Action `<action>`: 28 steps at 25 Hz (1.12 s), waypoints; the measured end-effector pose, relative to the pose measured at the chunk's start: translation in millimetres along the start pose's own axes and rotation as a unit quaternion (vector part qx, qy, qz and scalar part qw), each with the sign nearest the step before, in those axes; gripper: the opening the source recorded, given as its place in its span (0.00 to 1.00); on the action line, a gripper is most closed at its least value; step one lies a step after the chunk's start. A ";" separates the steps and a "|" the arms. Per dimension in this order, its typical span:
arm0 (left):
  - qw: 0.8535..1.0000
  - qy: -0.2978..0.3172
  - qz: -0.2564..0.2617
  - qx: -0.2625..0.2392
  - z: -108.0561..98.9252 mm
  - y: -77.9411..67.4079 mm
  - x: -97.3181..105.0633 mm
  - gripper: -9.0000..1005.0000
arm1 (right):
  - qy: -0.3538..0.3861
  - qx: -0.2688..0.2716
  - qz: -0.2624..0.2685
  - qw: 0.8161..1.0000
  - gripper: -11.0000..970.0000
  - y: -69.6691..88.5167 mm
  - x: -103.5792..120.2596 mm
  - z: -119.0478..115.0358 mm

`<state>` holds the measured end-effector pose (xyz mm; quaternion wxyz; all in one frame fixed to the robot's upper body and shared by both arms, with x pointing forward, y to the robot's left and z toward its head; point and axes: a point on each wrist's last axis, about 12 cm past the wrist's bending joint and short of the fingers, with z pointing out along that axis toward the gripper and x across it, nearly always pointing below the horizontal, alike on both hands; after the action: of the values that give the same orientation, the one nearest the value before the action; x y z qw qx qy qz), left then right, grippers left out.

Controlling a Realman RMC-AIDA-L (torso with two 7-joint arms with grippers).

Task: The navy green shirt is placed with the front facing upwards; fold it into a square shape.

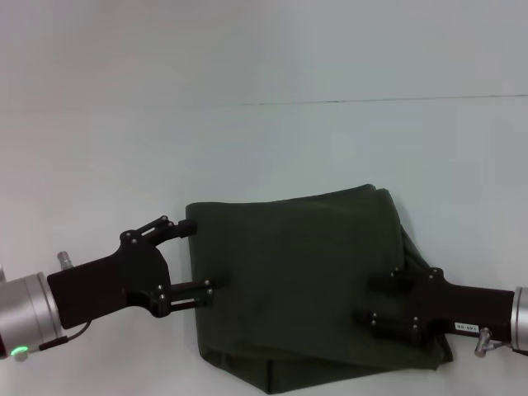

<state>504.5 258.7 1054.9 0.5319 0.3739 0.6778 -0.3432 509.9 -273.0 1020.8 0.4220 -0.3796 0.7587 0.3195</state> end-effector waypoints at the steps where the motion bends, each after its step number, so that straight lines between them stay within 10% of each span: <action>1: 1.000 -0.001 -0.001 -0.001 0.1 0.2 -0.1 0.92 | 0.004 0.003 0.000 1.000 0.69 -0.2 1.7 0.3; 11: 1.000 -0.005 -0.020 -0.003 1.2 0.7 -0.5 0.92 | 0.016 0.017 -0.001 1.000 0.69 -2.3 7.3 -2.3; 19: 0.994 0.001 -0.106 0.007 2.0 5.5 -8.6 0.92 | -0.131 0.038 0.009 0.991 0.69 -2.1 -9.5 -43.1; 28: 0.943 0.132 -0.300 0.053 13.1 30.3 -34.7 0.92 | -0.222 0.136 0.045 0.964 0.69 -3.7 2.6 -81.2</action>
<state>542.4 257.1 1084.2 0.2897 0.2228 0.8036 -0.4698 479.8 -341.0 1053.6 0.6129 -0.2031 0.6986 0.3083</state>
